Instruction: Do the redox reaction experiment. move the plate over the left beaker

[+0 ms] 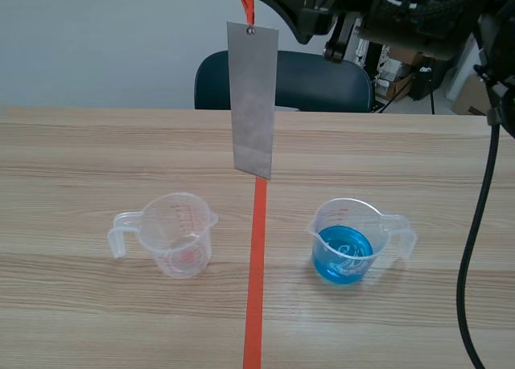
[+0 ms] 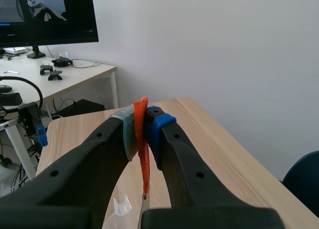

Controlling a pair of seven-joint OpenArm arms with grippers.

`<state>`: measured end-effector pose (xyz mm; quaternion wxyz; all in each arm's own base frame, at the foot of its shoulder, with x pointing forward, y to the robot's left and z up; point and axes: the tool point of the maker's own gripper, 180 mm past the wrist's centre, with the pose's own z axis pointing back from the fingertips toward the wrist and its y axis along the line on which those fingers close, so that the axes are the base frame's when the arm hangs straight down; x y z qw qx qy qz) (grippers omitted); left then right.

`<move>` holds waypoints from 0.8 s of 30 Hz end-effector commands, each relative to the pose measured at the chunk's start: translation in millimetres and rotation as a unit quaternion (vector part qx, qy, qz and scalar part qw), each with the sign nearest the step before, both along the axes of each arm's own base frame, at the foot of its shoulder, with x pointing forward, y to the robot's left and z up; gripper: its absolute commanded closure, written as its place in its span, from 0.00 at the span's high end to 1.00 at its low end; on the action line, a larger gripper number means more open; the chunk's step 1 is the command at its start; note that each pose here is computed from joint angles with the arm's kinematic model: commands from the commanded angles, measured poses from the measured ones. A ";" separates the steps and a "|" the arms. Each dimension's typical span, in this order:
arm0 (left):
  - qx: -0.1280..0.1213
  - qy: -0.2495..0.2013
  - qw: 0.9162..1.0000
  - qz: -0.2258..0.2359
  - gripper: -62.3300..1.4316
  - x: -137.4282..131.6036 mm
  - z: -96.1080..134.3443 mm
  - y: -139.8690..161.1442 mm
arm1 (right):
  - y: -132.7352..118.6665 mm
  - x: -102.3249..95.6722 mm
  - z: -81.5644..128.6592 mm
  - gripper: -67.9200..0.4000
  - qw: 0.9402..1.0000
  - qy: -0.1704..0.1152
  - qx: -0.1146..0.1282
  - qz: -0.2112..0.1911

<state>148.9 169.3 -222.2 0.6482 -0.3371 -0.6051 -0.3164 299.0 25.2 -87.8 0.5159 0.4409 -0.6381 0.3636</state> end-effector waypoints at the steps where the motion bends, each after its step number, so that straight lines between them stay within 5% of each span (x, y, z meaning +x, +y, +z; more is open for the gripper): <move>1: -0.018 -0.015 1.000 0.013 1.00 3.5 10.0 0.2 | 4.2 -3.2 12.7 0.00 1.000 -0.014 0.014 0.011; 10: -0.013 -0.023 0.999 0.044 1.00 5.0 8.1 9.4 | 39.1 -12.1 9.0 0.00 0.999 -0.008 0.015 0.034; 24: -0.015 -0.026 0.998 0.064 1.00 8.6 8.2 15.8 | 81.8 -7.2 10.3 0.00 1.000 -0.001 0.021 0.017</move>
